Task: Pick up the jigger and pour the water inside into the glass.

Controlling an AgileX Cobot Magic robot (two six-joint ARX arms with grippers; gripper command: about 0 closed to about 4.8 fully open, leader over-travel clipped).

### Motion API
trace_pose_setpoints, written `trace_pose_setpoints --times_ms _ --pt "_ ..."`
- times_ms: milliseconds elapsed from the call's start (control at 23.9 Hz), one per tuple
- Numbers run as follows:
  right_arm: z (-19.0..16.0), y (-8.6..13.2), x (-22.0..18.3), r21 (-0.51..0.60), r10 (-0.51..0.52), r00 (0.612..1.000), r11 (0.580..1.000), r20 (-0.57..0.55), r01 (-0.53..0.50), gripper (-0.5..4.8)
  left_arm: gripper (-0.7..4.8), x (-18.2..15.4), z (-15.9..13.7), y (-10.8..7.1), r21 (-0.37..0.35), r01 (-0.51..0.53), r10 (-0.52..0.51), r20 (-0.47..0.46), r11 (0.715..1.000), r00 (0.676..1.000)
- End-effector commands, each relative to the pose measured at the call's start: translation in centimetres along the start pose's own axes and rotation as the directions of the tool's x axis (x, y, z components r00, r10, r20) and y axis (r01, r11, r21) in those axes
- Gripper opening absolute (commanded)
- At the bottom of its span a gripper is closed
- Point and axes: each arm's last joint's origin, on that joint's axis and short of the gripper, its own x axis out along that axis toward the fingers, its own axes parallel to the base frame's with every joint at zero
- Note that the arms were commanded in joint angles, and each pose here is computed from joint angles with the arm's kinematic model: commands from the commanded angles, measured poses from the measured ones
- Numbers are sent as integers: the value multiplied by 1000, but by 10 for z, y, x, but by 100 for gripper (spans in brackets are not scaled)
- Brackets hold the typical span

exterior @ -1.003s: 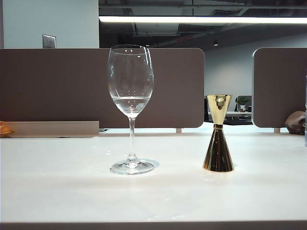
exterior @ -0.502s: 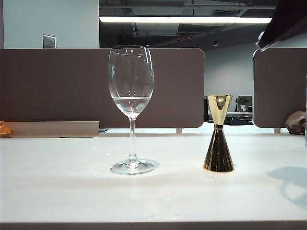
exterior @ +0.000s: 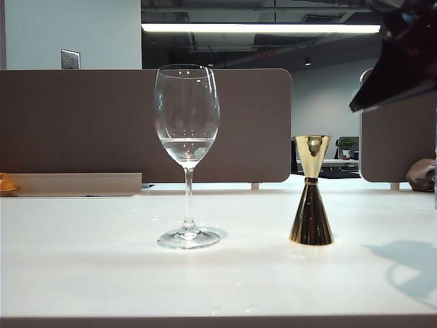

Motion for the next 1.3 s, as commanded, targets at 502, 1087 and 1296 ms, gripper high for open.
trace_pose_setpoints --times_ms 502,1087,1296 --pt "-31 0 26 53 37 999 998 23 -38 65 -3 -3 -4 -1 -19 0 0 -35 1000 999" --pt "-38 -5 52 74 45 999 996 27 -46 233 -3 -4 -6 -2 -24 -1 0 -45 1000 999" --pt "-40 -6 58 71 44 998 996 37 -47 235 -3 -4 -6 -2 -24 -1 0 -45 1000 999"
